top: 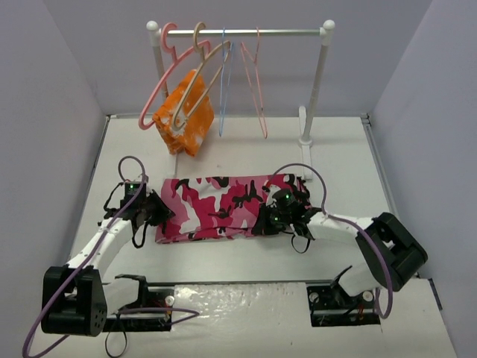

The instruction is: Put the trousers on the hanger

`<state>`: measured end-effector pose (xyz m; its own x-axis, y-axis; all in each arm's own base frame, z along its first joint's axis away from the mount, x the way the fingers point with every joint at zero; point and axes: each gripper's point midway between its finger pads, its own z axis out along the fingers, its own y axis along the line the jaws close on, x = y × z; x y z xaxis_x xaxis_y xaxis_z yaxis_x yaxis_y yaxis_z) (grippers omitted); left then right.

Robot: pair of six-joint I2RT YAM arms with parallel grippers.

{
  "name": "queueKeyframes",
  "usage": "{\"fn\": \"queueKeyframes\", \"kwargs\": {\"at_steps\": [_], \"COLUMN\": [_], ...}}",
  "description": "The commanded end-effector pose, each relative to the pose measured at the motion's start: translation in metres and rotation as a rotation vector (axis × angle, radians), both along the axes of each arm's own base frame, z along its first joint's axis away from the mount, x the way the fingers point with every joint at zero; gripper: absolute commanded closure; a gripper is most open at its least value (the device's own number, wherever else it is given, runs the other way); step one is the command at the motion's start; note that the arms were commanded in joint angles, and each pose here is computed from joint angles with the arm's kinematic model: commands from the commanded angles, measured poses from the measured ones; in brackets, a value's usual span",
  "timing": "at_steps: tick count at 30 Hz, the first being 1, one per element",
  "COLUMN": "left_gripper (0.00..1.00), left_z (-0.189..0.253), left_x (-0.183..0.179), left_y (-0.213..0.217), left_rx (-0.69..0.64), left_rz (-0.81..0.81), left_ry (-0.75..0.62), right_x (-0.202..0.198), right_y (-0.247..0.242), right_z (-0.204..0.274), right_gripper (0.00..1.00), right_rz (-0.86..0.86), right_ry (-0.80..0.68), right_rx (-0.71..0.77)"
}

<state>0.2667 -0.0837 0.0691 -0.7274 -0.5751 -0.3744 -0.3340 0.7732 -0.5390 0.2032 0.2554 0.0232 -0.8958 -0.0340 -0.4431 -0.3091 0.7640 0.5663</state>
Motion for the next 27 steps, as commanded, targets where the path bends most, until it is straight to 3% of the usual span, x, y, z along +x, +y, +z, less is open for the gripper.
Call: {"fn": "queueKeyframes", "kwargs": {"at_steps": [1, 5, 12, 19, 27], "left_gripper": [1.00, 1.00, 1.00, 1.00, 1.00], "left_z": [0.083, 0.101, 0.058, 0.007, -0.018], "left_x": [0.062, 0.094, 0.136, 0.160, 0.185], "left_y": [-0.023, -0.028, -0.019, 0.015, 0.019], "left_rx": [-0.094, -0.118, -0.116, -0.105, -0.097], "left_rz": [-0.141, -0.171, -0.136, -0.031, -0.052], "left_ry": [-0.307, -0.408, -0.343, -0.293, -0.301], "right_x": [0.017, 0.042, 0.073, 0.065, 0.044], "right_y": [0.011, 0.022, 0.025, 0.000, -0.024], "right_z": [0.046, 0.079, 0.055, -0.023, -0.048], "right_gripper": [1.00, 1.00, 1.00, 1.00, 1.00], "right_rz": [0.039, 0.055, -0.044, -0.124, -0.140], "right_ry": [-0.120, -0.247, -0.277, -0.122, -0.062], "right_rx": [0.044, 0.068, 0.111, 0.043, -0.046]}}
